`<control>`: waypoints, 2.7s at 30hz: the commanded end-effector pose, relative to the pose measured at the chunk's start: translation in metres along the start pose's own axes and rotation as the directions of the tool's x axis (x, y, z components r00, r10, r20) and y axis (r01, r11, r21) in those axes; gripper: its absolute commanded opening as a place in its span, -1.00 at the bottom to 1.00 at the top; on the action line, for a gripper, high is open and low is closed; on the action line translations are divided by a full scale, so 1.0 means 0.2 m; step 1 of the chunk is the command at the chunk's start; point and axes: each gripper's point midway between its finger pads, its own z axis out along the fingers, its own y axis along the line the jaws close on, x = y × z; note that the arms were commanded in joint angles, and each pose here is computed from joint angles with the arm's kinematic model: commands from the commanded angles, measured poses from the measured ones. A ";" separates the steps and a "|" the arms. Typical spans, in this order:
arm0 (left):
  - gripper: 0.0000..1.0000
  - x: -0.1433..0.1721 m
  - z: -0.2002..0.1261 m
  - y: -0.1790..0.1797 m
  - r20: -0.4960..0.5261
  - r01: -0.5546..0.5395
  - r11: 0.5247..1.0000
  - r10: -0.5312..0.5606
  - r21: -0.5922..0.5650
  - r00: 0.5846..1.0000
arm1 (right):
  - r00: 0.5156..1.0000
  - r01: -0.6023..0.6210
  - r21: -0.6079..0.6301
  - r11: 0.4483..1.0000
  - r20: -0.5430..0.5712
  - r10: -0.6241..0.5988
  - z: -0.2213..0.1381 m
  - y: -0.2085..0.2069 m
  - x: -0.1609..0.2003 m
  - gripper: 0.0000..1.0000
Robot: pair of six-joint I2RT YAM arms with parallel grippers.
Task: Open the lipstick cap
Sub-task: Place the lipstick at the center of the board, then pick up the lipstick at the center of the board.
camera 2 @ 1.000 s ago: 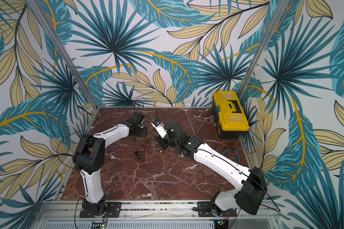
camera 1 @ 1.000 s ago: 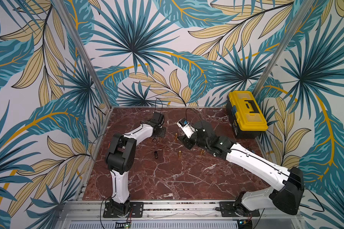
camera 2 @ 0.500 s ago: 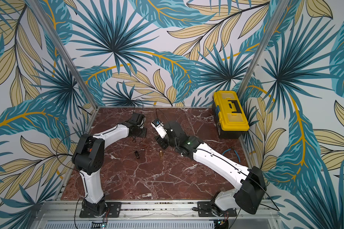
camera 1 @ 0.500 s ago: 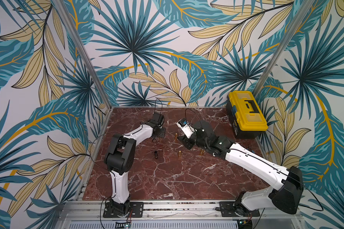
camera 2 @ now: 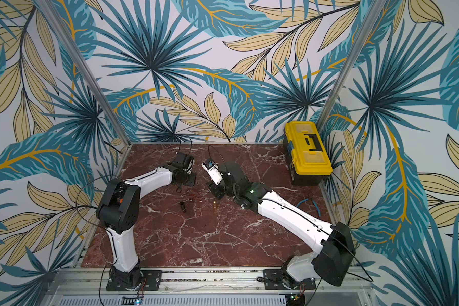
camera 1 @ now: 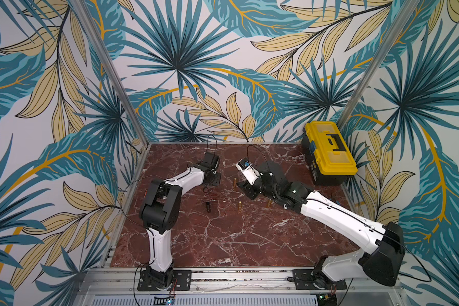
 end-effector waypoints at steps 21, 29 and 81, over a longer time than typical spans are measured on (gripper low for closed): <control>0.20 -0.25 -0.55 -0.47 -0.058 0.000 0.969 0.014 0.245 0.998 | 0.993 -0.120 0.138 0.983 -0.001 0.121 -0.14 -0.25 0.10 0.07; 0.22 -0.18 -0.42 -0.62 -0.130 -0.046 0.969 0.079 0.242 0.988 | 0.964 -0.263 0.201 0.944 0.011 0.266 -0.18 -0.43 0.21 0.09; -0.18 -0.10 -0.02 -0.61 -0.253 -0.092 0.982 0.132 0.164 0.958 | 0.962 -0.251 0.212 0.944 -0.053 0.268 -0.16 -0.46 0.35 0.11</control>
